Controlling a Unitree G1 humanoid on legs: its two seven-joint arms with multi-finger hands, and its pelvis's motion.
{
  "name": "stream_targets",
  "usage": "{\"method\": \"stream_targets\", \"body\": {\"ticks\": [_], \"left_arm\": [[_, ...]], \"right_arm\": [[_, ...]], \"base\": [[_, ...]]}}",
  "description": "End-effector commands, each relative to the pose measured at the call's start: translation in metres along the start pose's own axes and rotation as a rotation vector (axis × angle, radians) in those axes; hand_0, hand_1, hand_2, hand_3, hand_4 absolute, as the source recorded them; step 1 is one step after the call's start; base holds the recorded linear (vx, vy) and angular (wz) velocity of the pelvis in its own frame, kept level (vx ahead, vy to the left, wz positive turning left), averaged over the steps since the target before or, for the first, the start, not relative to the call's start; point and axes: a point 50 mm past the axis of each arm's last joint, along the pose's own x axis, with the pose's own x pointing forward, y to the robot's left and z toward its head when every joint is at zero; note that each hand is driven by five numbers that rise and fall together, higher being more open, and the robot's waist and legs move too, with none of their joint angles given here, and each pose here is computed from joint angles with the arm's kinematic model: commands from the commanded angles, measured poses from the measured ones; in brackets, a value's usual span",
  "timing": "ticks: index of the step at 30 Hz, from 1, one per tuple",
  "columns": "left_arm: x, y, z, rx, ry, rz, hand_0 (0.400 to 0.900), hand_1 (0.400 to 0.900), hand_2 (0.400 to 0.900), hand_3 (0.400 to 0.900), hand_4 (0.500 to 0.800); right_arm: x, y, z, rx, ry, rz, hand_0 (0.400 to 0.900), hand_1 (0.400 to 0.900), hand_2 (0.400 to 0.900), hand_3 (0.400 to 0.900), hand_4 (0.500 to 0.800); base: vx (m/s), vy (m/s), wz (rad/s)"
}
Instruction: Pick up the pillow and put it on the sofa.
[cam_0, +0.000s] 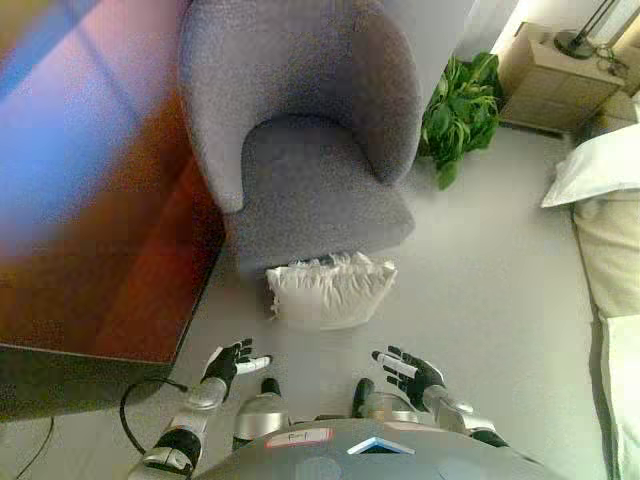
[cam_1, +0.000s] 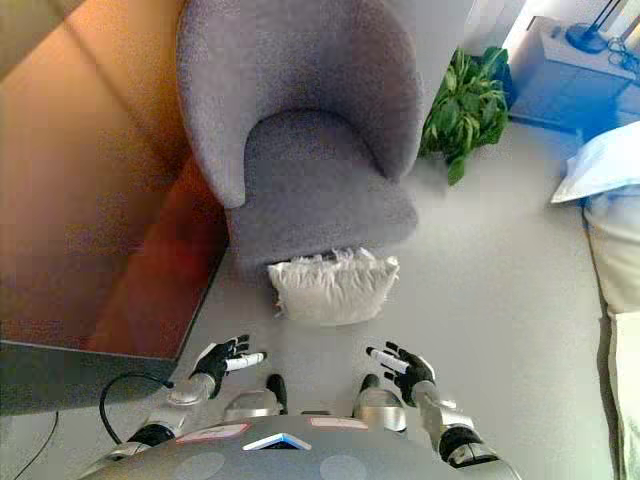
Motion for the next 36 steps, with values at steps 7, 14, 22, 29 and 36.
{"method": "stream_targets", "body": {"ticks": [7, 14, 22, 29, 36], "left_arm": [[0.003, 0.004, 0.024, 0.006, -0.126, -0.003, 0.900, 0.900, 0.900, 0.900, 0.800], [0.000, 0.010, 0.034, 0.009, -0.212, 0.047, 0.900, 0.900, 0.900, 0.900, 0.800], [-0.001, 0.009, 0.031, -0.011, -0.207, 0.039, 0.900, 0.900, 0.900, 0.900, 0.800], [0.000, 0.007, 0.032, -0.038, -0.200, 0.051, 0.900, 0.900, 0.900, 0.900, 0.800], [-0.001, 0.012, 0.032, -0.179, -0.216, 0.144, 0.900, 0.900, 0.900, 0.900, 0.800]], "right_arm": [[0.002, -0.006, 0.028, -0.059, -0.114, -0.027, 0.900, 0.900, 0.900, 0.900, 0.800], [0.001, -0.009, 0.026, -0.016, -0.109, -0.049, 0.900, 0.900, 0.900, 0.900, 0.800], [0.001, -0.009, 0.024, -0.002, -0.110, -0.060, 0.900, 0.900, 0.900, 0.900, 0.800], [0.001, -0.010, 0.033, -0.027, -0.129, -0.045, 0.900, 0.900, 0.900, 0.900, 0.800], [-0.002, -0.018, 0.043, -0.047, -0.147, -0.046, 0.900, 0.900, 0.900, 0.900, 0.800]], "base": [[0.007, -0.003, -0.01], [0.022, -0.020, -0.06], [0.017, -0.030, -0.05], [0.010, -0.080, -0.05], [-0.005, -0.084, -0.20]]}}
